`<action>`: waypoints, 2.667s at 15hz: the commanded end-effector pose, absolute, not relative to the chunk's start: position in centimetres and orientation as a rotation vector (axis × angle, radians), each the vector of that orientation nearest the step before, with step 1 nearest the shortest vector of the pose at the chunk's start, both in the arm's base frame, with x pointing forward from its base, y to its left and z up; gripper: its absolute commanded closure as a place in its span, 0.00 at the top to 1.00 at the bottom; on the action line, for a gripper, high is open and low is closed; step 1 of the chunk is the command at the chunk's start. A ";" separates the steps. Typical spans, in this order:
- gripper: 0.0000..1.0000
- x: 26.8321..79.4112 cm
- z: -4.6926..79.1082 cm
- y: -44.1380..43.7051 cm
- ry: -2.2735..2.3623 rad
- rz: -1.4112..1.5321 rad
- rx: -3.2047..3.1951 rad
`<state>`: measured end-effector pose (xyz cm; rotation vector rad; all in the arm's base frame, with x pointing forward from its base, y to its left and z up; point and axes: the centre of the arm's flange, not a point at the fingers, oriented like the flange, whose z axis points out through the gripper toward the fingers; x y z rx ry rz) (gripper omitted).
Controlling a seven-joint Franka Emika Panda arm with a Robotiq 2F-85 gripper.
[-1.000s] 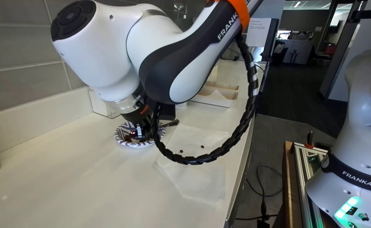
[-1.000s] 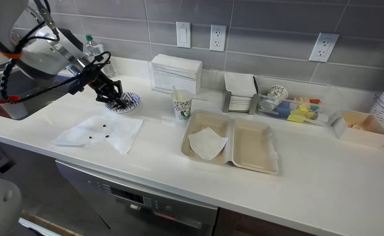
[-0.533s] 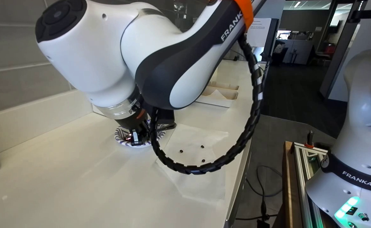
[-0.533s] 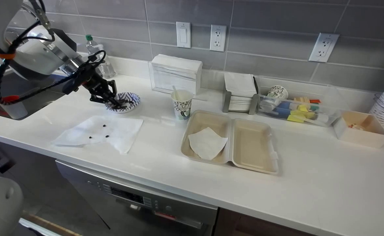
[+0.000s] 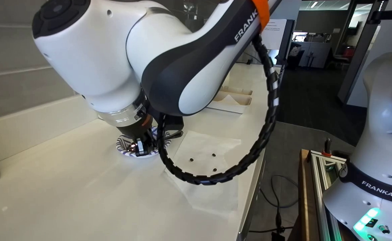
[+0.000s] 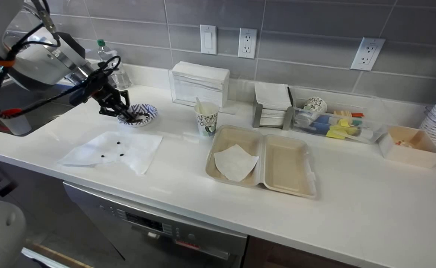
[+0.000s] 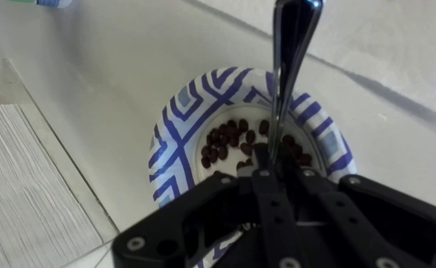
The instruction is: Use the spoon to scoop up contents in the bowl and put them on the tissue
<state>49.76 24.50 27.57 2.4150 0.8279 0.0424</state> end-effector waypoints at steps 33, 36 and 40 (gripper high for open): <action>0.02 49.2 32.9 16.9 0.933 0.194 2.977; 0.02 46.9 34.0 15.1 0.961 0.231 2.994; 0.02 43.4 35.2 11.9 1.014 0.284 3.026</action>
